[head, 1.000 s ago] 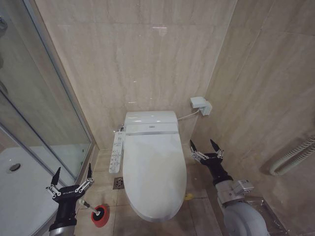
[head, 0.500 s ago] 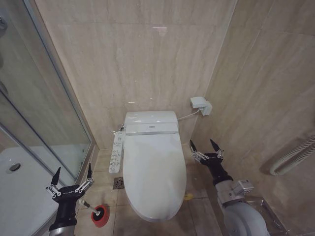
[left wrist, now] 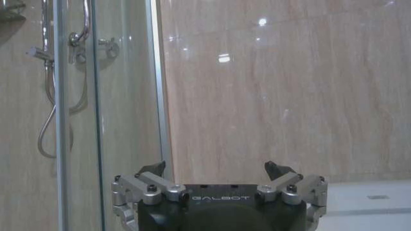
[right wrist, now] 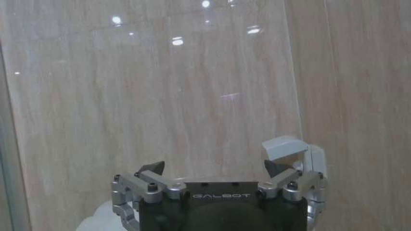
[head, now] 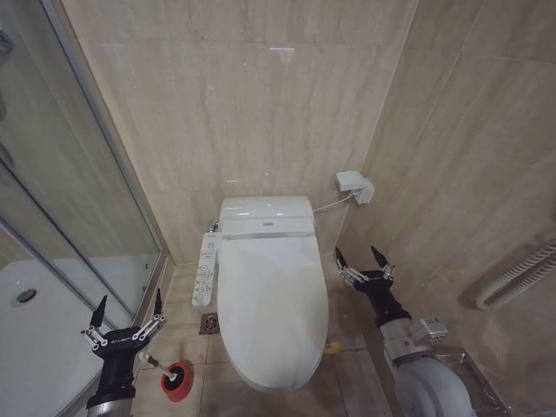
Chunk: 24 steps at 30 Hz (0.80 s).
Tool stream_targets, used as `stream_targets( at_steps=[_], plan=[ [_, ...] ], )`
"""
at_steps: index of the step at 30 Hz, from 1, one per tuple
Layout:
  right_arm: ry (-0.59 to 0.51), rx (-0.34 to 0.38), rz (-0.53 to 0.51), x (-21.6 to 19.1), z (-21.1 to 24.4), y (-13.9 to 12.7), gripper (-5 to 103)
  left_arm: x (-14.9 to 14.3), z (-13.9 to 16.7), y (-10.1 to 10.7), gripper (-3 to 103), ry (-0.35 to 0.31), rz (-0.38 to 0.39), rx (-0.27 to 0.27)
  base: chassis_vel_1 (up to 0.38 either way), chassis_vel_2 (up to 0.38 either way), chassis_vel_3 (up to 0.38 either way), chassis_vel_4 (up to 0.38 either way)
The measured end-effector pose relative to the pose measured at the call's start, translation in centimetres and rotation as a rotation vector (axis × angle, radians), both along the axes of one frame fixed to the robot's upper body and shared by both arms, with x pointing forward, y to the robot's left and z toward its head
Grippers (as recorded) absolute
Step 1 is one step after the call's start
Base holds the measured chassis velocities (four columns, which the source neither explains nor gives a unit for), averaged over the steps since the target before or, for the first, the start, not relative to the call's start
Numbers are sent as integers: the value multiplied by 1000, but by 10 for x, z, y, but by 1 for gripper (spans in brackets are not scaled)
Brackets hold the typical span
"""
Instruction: Open the toilet lid, clean the toilet bowl with a toilet brush, close the toilet lid, and flush.
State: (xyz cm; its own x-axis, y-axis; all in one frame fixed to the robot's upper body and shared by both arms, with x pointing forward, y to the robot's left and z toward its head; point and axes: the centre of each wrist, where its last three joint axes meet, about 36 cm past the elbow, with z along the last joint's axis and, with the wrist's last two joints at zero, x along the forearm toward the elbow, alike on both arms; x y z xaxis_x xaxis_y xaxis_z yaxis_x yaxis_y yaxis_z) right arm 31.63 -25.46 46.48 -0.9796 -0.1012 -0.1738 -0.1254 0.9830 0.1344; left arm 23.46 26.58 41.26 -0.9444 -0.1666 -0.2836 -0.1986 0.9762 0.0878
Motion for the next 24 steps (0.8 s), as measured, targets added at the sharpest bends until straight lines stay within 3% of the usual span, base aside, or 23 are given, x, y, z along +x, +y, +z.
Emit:
stream_targets(
  at_steps=[14,24],
  plan=[
    [0,0,0,0,0,0,100,2,1,0,100,4,0,-3,0,0,0,0],
    [0,0,0,0,0,0,100,43,17,16,100,119,-16,-68,0,0,0,0]
  ],
)
